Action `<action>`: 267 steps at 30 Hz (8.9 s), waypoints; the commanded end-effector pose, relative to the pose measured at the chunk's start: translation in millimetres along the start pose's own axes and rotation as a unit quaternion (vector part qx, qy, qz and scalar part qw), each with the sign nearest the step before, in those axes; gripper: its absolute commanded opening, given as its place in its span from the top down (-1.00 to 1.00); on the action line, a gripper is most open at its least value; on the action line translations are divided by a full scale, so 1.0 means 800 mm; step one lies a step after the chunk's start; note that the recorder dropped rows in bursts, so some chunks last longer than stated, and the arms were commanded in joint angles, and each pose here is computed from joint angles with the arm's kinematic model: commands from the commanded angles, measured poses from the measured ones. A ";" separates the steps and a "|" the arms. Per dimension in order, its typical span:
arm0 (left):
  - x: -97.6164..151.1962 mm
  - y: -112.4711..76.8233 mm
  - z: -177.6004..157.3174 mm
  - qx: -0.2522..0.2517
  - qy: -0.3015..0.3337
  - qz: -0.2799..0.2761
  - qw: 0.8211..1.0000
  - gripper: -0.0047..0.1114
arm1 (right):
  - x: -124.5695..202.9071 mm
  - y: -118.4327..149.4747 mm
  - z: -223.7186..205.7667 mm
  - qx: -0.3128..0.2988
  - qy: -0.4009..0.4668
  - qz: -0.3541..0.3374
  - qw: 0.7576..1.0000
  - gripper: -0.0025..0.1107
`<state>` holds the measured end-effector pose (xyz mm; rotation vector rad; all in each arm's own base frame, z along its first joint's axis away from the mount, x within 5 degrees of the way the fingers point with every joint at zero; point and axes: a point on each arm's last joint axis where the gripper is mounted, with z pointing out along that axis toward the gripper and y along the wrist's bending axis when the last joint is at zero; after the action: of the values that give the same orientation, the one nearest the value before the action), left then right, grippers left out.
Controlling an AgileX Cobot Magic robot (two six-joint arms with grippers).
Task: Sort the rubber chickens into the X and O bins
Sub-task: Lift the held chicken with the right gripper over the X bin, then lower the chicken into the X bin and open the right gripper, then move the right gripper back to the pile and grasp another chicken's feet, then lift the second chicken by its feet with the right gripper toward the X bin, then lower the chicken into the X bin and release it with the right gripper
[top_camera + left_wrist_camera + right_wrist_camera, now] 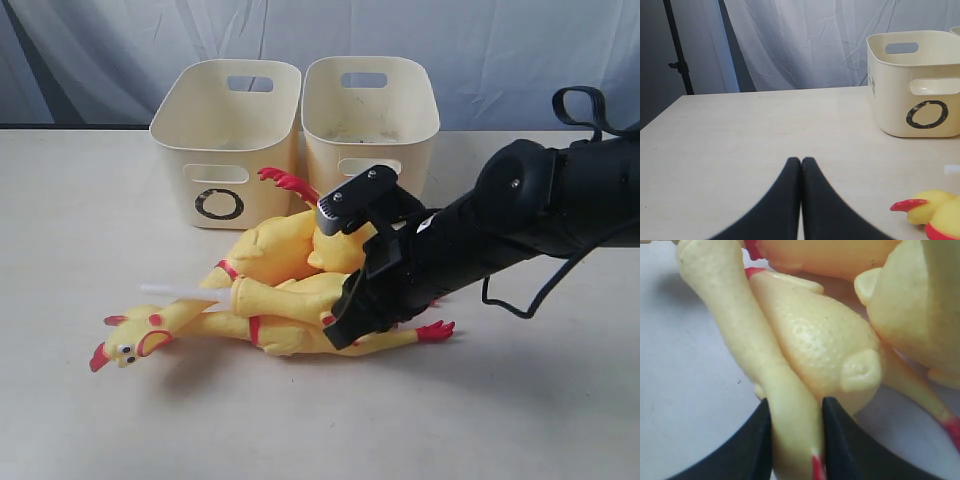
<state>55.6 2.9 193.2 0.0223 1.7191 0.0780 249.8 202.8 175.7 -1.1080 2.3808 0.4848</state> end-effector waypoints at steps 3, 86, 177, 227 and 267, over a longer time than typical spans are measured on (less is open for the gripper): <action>0.001 0.000 0.000 0.001 -0.003 0.002 1.000 0.92 | -0.008 0.004 -0.015 0.000 -0.019 -0.005 1.000 0.97; 0.001 0.000 0.000 0.001 -0.003 0.000 1.000 0.92 | -0.110 -0.177 0.014 0.299 -0.282 0.250 0.877 0.36; 0.001 0.000 0.000 0.001 -0.003 0.000 1.000 0.92 | -0.076 -0.034 -0.002 0.121 -0.072 -0.174 0.975 -0.03; 0.001 0.000 0.000 0.001 -0.003 0.000 1.000 0.92 | -0.099 -0.009 -0.098 0.132 -0.161 -0.166 0.964 0.97; 0.001 0.000 0.000 0.001 -0.003 0.002 1.000 0.92 | -0.190 -0.083 -0.083 0.365 -0.382 -0.063 0.846 0.97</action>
<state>55.6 2.9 193.2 0.0223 1.7191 0.0780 355.2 222.6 305.6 -0.5996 1.5276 0.0013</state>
